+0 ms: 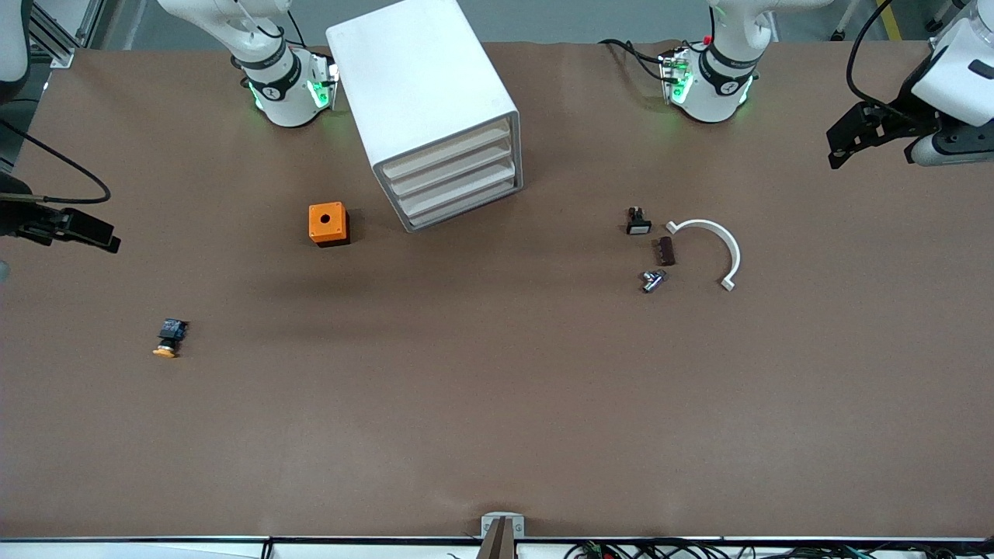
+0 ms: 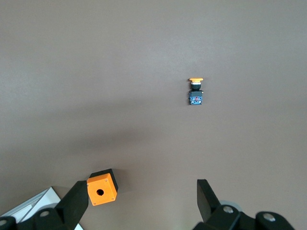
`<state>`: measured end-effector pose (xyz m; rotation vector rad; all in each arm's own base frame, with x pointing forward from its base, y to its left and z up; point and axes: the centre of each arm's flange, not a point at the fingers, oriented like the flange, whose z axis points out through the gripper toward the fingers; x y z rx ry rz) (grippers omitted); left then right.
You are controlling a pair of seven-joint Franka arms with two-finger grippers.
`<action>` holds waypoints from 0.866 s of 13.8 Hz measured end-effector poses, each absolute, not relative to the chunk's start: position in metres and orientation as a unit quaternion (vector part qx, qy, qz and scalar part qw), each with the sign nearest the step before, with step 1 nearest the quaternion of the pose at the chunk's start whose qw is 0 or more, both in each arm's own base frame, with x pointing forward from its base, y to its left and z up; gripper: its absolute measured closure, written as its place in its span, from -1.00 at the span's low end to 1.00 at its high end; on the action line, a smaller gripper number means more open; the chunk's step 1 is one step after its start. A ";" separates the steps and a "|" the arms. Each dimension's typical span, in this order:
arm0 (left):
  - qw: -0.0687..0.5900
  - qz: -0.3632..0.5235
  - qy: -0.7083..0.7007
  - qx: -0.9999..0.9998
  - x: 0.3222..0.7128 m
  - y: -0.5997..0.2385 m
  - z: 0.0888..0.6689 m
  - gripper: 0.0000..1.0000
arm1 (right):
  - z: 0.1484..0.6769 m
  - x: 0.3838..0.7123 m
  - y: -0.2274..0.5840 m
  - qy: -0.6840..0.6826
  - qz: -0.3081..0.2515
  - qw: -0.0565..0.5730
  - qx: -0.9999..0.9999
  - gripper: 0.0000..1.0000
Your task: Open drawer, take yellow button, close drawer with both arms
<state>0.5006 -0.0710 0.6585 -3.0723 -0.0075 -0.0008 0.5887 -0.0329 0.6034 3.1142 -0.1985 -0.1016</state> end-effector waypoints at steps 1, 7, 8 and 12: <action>0.035 0.001 0.000 -0.999 0.501 -0.071 0.657 -1.00 | 0.607 0.587 -0.032 -0.063 -0.034 0.009 0.997 -1.00; 0.023 0.010 0.002 -1.000 0.499 -0.075 0.650 -1.00 | 0.639 0.564 -0.017 -0.050 -0.025 0.007 0.998 -1.00; 0.022 0.009 0.002 -1.000 0.499 -0.074 0.651 -1.00 | 0.640 0.562 -0.018 -0.051 -0.025 0.007 0.998 -1.00; 0.021 0.008 -0.005 -1.000 0.499 -0.067 0.652 -1.00 | 0.639 0.554 -0.021 -0.053 -0.026 0.006 0.998 -1.00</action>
